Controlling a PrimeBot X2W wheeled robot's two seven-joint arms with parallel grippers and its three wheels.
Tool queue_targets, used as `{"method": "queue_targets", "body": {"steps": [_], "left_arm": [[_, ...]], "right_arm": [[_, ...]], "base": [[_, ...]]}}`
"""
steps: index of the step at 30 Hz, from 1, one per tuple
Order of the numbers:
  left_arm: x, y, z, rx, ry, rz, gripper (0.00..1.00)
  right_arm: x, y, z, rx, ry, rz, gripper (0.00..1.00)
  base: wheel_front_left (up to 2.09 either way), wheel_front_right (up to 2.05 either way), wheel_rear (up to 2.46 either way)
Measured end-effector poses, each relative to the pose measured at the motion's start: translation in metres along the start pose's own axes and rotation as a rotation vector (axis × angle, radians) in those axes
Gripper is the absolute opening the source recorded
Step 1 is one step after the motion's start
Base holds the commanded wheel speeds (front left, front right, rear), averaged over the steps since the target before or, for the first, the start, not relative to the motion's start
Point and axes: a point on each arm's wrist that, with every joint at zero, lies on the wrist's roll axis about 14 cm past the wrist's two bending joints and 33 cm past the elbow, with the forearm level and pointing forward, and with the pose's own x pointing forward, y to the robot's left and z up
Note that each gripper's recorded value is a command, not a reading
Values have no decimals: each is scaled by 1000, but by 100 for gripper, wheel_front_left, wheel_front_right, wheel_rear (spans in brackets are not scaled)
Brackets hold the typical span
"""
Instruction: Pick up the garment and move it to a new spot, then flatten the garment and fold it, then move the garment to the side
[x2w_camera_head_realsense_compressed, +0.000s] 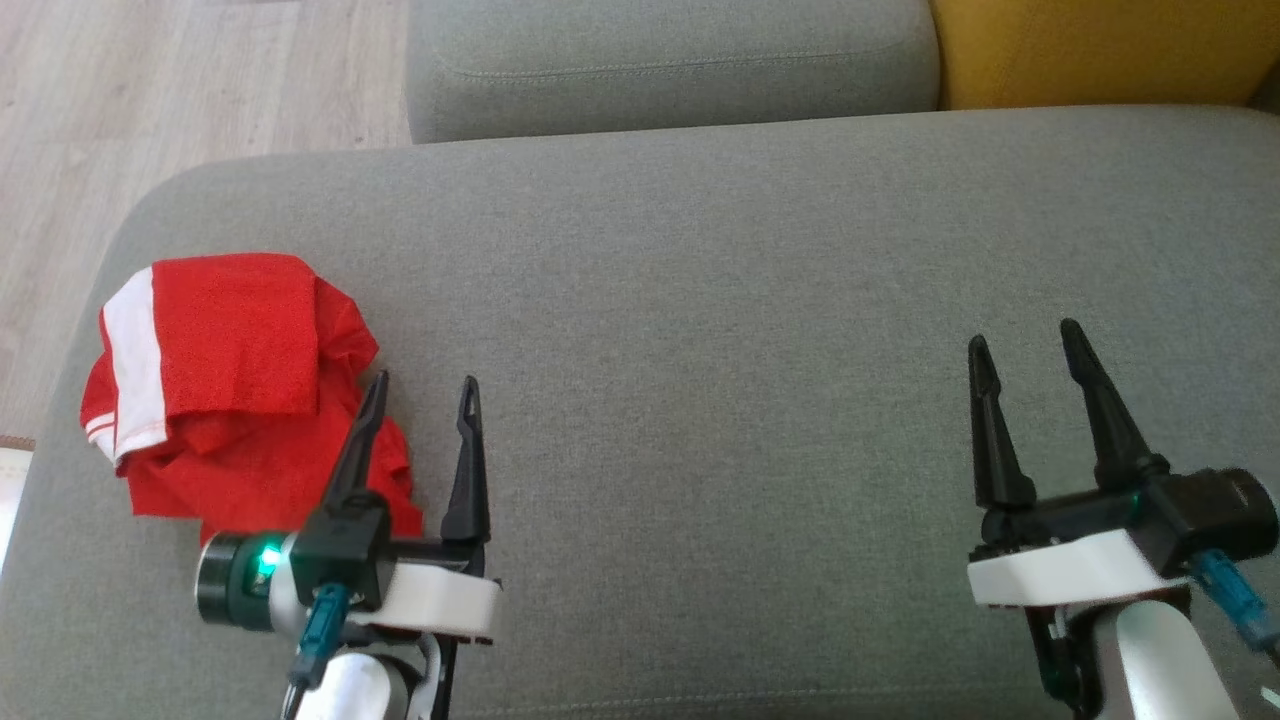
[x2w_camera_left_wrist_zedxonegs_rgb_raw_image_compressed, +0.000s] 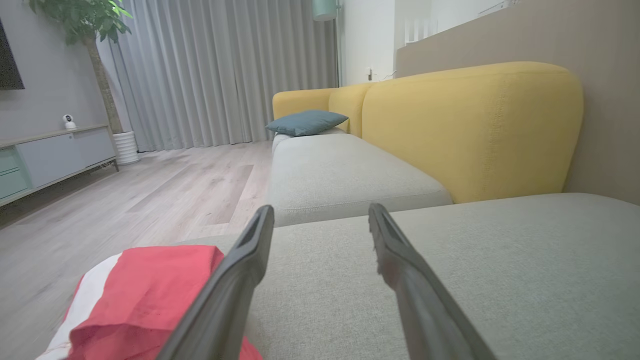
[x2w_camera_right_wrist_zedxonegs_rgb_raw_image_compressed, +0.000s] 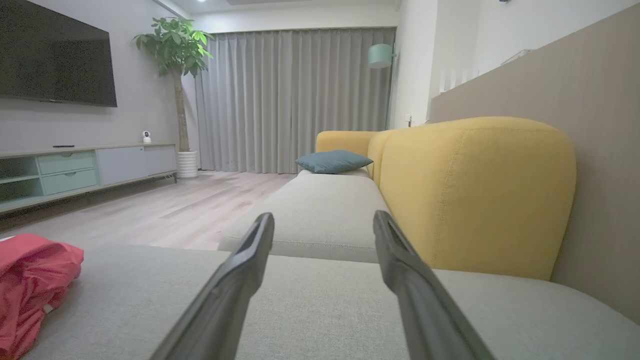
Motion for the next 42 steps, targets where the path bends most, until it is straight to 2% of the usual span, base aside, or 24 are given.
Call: {"method": "queue_targets", "body": {"steps": [9, 15, 25, 31, 42], "left_arm": [[-8, 5, -8, -48, 20, 22, 100], [-13, 10, -23, -66, 68, 30, 100], [-13, 16, -23, -70, 65, 44, 100], [-23, 38, -22, -56, 66, 115, 100], [-76, 108, -19, 2, 81, 360, 100]], "right_arm": [[-15, -12, -38, 195, 97, -78, 100], [-17, -12, -44, 202, 115, -84, 100], [-18, -10, -48, 207, 129, -80, 100], [-9, 9, -52, 224, 140, -23, 100], [10, 85, -62, 275, 186, 200, 100]], "base": [[0, 0, 0], [0, 0, 0], [0, 0, 0], [0, 0, 0], [0, 0, 0]]}}
